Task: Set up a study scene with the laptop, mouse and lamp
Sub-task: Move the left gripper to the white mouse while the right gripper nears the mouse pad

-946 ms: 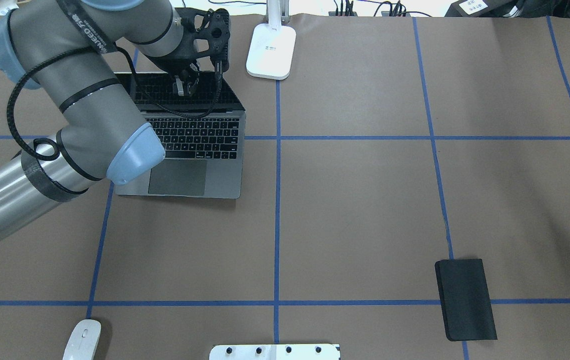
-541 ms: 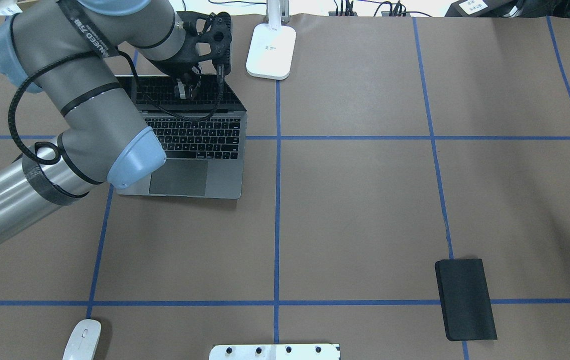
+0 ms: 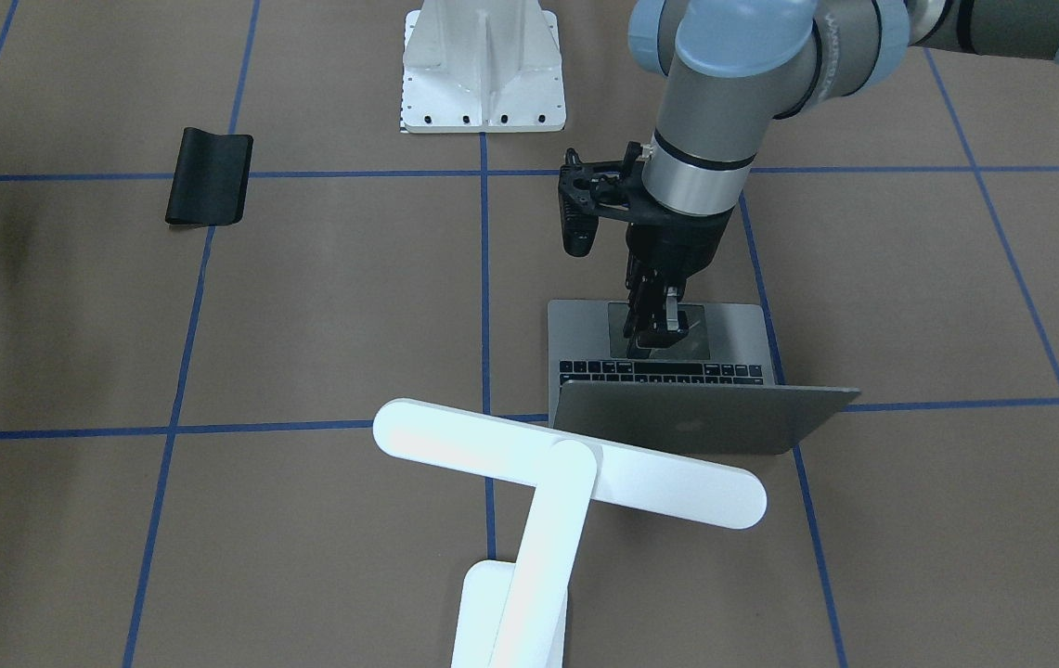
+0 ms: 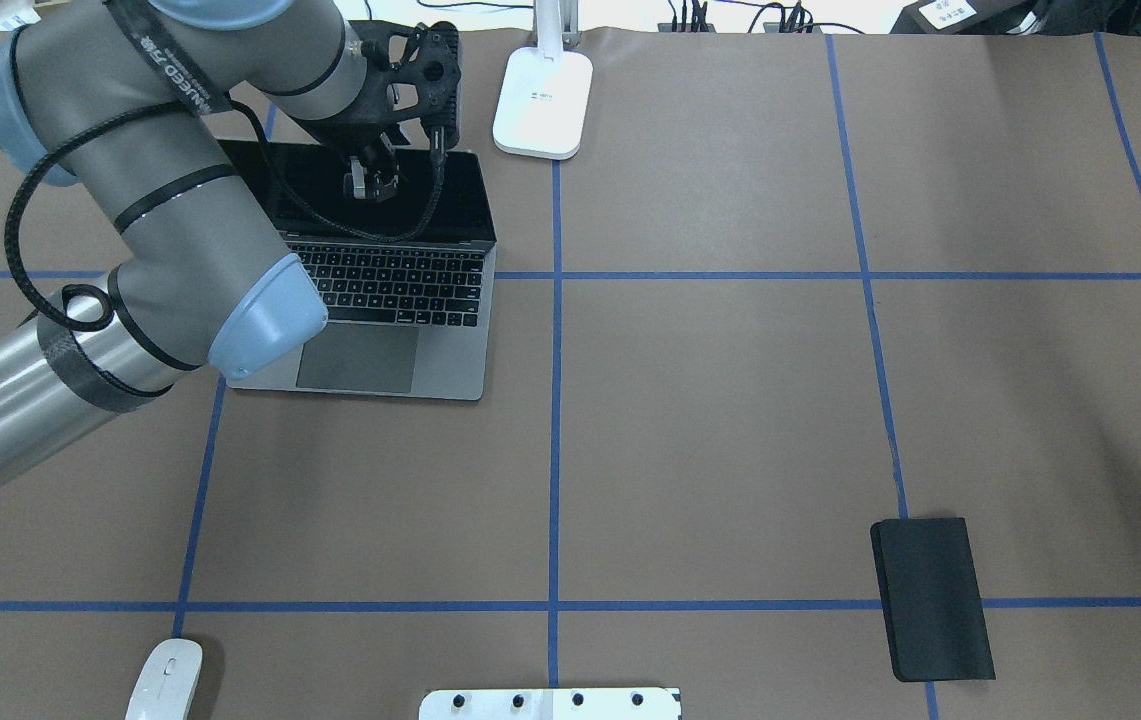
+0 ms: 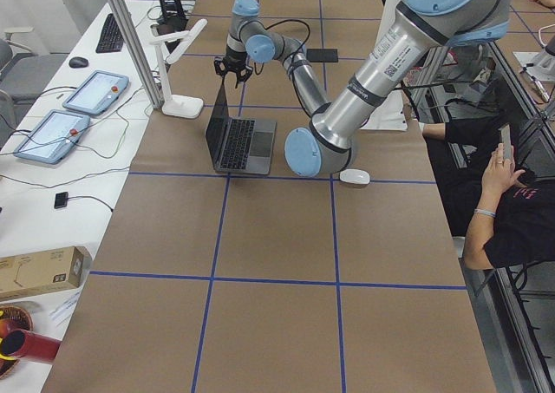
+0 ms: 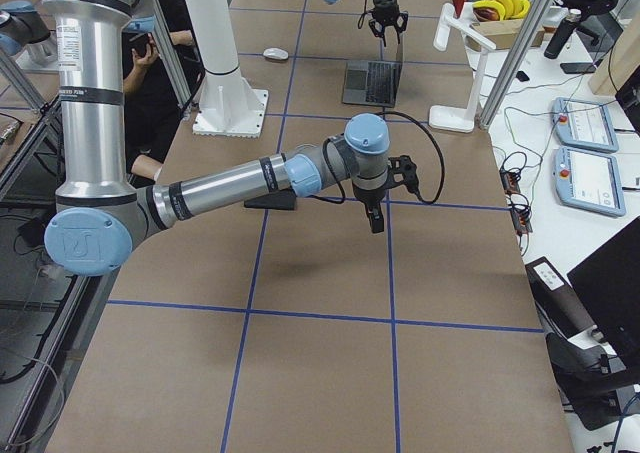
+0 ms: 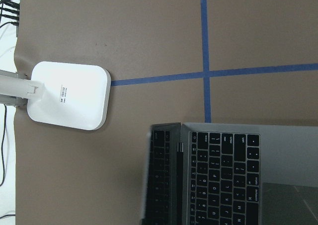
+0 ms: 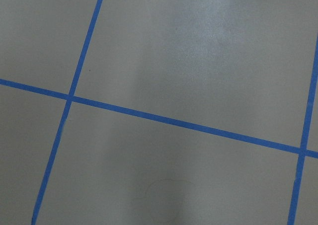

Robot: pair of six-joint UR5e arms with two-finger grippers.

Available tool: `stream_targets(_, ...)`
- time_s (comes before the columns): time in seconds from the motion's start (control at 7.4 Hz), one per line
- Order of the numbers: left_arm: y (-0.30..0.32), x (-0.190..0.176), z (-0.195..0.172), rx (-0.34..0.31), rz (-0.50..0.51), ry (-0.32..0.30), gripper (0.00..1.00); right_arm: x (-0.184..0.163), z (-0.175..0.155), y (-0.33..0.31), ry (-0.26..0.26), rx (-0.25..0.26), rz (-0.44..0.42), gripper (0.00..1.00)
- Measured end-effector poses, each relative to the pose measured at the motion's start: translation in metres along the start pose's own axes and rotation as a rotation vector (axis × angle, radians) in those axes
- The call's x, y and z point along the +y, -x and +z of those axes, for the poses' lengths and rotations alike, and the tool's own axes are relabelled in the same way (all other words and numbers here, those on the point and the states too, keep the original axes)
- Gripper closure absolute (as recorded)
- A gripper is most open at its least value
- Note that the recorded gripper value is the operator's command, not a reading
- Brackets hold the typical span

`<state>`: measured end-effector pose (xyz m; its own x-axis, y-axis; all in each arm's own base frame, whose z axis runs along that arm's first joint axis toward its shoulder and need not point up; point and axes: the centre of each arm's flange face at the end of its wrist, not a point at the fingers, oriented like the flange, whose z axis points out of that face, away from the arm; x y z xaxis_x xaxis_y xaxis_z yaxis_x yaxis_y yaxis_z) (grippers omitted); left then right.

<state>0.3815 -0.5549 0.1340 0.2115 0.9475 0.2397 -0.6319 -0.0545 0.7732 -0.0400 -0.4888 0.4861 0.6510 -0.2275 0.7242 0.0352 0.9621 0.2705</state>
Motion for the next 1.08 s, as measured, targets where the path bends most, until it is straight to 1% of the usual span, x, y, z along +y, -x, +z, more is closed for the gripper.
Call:
stream_targets(0.14, -0.006, 0.0, -0.018, -0.002, -0.004, -0.008, 0.02, 0.0, 0.005, 0.004, 0.011, -0.003, 0.005, 0.01)
stream_targets(0.27, -0.022, 0.008, -0.041, 0.018, -0.05, 0.003, 0.01, 0.001, 0.017, 0.017, 0.036, -0.013, 0.03, 0.01)
stream_targets(0.41, -0.044, 0.028, -0.055, 0.067, -0.159, 0.013, 0.01, -0.001, 0.033, 0.042, 0.064, -0.029, 0.076, 0.01)
stream_targets(0.54, -0.07, 0.056, -0.058, 0.136, -0.306, 0.023, 0.0, -0.005, 0.043, 0.073, 0.083, -0.047, 0.118, 0.01)
stream_targets(0.68, -0.095, 0.087, -0.06, 0.199, -0.478, 0.044, 0.0, -0.004, 0.051, 0.105, 0.1, -0.065, 0.151, 0.01)
stream_targets(0.81, -0.118, 0.116, -0.062, 0.243, -0.666, 0.08, 0.0, 0.002, 0.057, 0.137, 0.119, -0.079, 0.174, 0.01)
stream_targets(0.95, -0.134, 0.138, -0.063, 0.263, -0.853, 0.122, 0.0, 0.013, 0.064, 0.167, 0.139, -0.085, 0.189, 0.01)
stream_targets(1.08, -0.147, 0.157, -0.062, 0.265, -1.038, 0.156, 0.0, 0.028, 0.073, 0.2, 0.163, -0.085, 0.195, 0.01)
